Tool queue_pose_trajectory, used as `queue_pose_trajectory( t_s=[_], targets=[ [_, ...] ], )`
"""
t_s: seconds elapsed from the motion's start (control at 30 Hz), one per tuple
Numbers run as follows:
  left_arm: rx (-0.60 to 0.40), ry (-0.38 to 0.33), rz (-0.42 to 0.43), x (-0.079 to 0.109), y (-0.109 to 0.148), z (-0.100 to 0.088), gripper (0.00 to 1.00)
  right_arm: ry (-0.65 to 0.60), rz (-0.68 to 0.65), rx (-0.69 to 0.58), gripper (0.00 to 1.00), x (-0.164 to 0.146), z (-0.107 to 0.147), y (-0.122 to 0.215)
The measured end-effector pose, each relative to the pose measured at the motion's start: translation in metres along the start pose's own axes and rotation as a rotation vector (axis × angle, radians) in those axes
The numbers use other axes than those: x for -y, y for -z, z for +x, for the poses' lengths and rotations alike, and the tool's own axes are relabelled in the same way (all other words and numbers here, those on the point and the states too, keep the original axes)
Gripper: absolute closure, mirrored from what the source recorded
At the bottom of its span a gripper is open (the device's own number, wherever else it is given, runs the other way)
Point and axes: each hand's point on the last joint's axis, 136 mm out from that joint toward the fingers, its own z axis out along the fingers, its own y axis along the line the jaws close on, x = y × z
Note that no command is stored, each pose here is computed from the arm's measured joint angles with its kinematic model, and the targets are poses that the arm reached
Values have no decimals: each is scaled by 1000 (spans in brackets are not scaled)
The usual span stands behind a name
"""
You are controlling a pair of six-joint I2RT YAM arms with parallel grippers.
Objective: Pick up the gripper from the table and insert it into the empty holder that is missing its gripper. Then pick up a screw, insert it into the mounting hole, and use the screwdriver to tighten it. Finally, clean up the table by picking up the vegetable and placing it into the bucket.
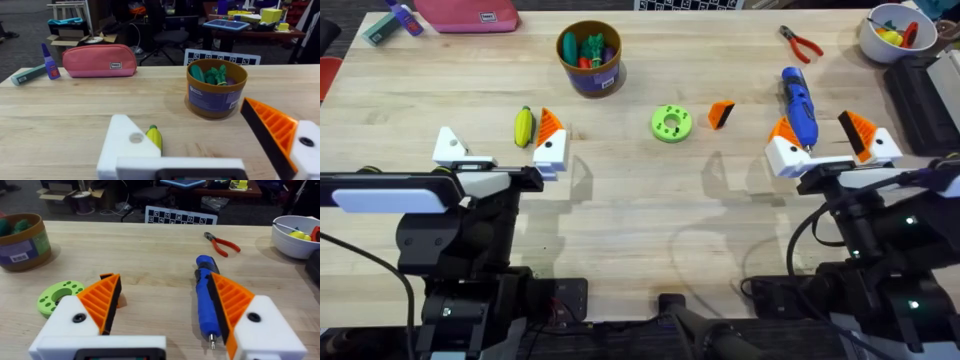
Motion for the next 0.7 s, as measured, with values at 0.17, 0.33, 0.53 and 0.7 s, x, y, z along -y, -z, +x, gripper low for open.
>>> queue_pose_trajectory(
  t_s=[0.17,0.33,0.53,0.7],
  targets=[
    [0,0,0,0,0,0,16,0,-2,0,9,0,0,0],
    [15,0,-5,-1,0,-4,15,0,-5,9,7,-1,-2,0],
    [89,1,-30,-5,3,-28,15,3,-13,140,7,-3,-40,4],
    [140,6,-79,-13,16,-81,15,7,-16,207,7,-4,-91,19]
  ],
)
